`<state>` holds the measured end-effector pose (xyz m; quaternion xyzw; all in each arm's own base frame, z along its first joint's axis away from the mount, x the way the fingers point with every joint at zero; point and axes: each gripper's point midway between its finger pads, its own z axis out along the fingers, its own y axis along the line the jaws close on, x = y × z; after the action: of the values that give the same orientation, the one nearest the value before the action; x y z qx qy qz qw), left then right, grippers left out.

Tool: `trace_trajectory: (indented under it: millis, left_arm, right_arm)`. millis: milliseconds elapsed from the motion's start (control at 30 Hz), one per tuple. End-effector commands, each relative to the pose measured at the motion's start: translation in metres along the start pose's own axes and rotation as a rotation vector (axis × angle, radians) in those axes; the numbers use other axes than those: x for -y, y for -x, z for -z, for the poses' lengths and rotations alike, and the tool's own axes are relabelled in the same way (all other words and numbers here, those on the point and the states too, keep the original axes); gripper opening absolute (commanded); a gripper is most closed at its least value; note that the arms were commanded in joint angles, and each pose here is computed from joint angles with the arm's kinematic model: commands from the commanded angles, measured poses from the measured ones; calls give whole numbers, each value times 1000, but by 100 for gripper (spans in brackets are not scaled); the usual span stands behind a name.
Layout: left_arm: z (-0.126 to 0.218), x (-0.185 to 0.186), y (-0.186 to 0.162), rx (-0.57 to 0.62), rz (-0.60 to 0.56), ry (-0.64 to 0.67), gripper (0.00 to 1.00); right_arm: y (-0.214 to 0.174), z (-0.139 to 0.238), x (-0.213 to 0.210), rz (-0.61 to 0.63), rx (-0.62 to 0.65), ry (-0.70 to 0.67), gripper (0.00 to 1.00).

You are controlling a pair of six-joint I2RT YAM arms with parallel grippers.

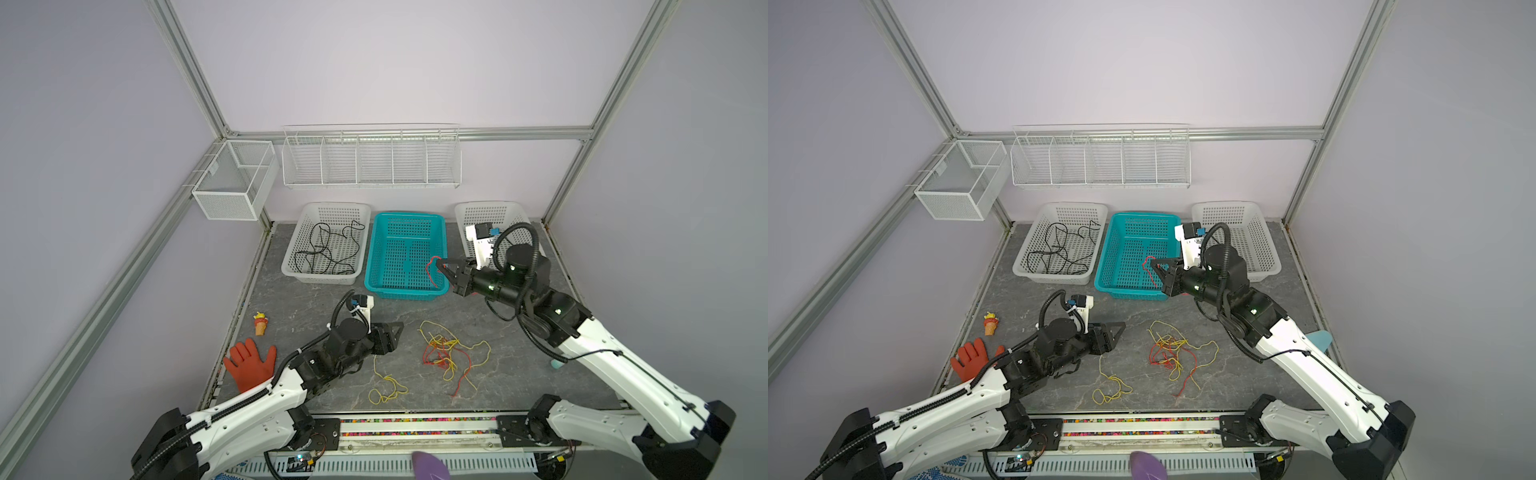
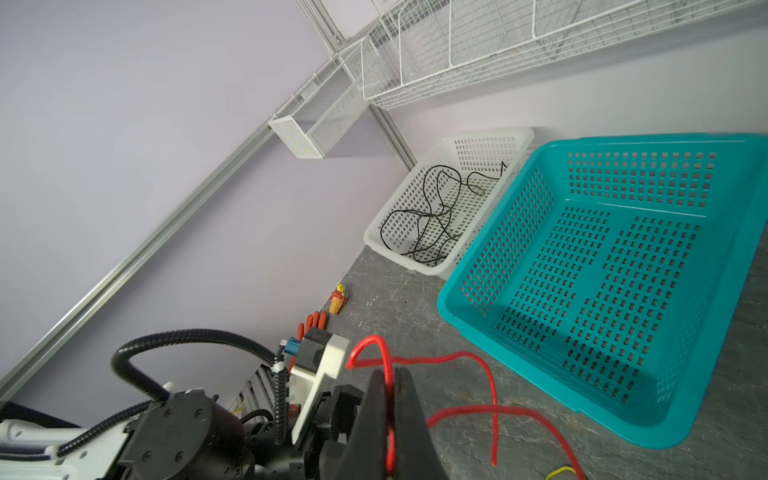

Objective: Untangle the cables

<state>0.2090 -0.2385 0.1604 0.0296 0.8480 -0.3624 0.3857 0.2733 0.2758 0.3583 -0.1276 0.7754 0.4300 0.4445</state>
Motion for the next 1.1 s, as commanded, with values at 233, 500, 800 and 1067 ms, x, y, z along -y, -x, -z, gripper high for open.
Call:
trace_trajectory:
  millis: [233,500,800,1067]
  left_arm:
    - [35,-57,-5,53,-6,225,76]
    - [41,-66,-12,52,18,236,75]
    - [42,-68,-15,48,29,235,75]
    - [42,-71,-22,26,37,237,75]
  right_arm:
    - [4,-77,26,-44,-116,4,6]
    - [-15,-141,58,-74,-240,1,10]
    - [-20,-163,79,-69,-294,-39,22]
    - [-11,-136,72,-47,-253,-64,38]
